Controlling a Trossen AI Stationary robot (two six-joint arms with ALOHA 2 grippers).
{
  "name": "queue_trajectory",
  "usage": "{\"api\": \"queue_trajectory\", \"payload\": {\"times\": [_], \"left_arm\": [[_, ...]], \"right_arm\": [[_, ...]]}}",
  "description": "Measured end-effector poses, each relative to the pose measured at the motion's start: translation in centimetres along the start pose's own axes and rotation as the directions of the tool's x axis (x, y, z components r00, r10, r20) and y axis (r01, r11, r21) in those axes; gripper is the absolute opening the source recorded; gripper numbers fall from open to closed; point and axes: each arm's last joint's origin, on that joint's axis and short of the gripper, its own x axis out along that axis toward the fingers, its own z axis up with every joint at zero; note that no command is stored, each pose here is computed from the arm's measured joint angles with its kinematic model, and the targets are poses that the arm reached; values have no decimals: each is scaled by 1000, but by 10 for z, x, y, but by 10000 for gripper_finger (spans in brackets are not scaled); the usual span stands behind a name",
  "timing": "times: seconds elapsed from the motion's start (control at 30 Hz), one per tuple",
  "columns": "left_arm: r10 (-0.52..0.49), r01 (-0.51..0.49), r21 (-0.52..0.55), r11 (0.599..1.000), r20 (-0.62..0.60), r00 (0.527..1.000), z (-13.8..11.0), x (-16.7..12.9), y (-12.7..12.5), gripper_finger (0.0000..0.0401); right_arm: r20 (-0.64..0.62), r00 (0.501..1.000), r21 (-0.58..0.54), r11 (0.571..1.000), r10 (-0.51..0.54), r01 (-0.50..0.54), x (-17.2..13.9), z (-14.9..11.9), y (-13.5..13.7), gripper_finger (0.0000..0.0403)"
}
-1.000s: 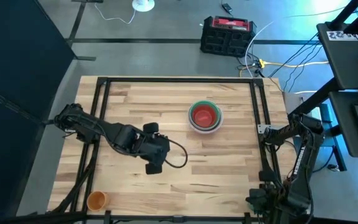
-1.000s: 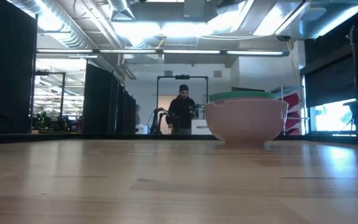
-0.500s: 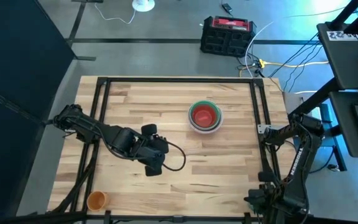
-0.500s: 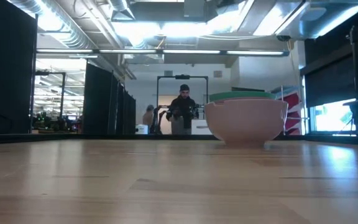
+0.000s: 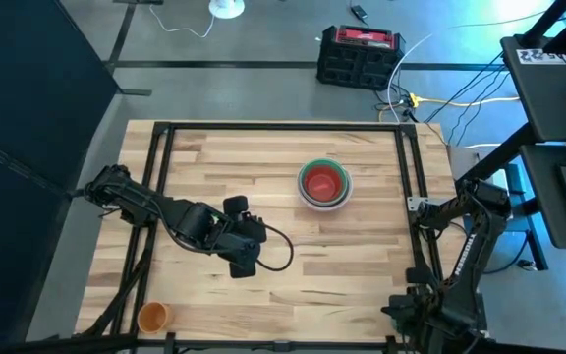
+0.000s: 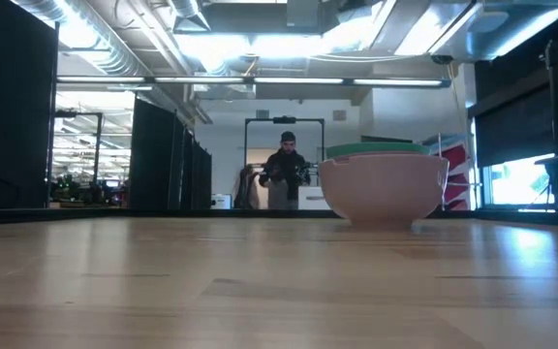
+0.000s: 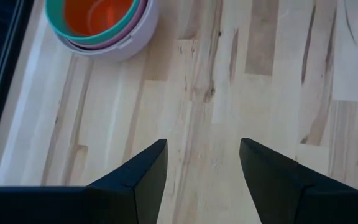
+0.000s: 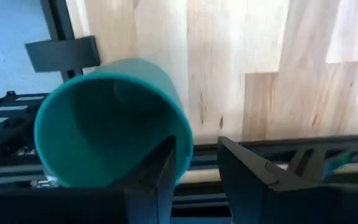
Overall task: Nest bowls inside each other
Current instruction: Put the teal cup next to the stack in the center of the table
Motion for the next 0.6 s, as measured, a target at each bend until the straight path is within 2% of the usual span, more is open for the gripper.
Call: {"api": "queue_trajectory", "payload": {"times": [0.6], "left_arm": [[1, -1, 12, 1000, 11, 1000, -1, -2, -3, 185]], "right_arm": [[38, 999, 23, 1000, 6, -7, 3, 8, -2, 101]]}}
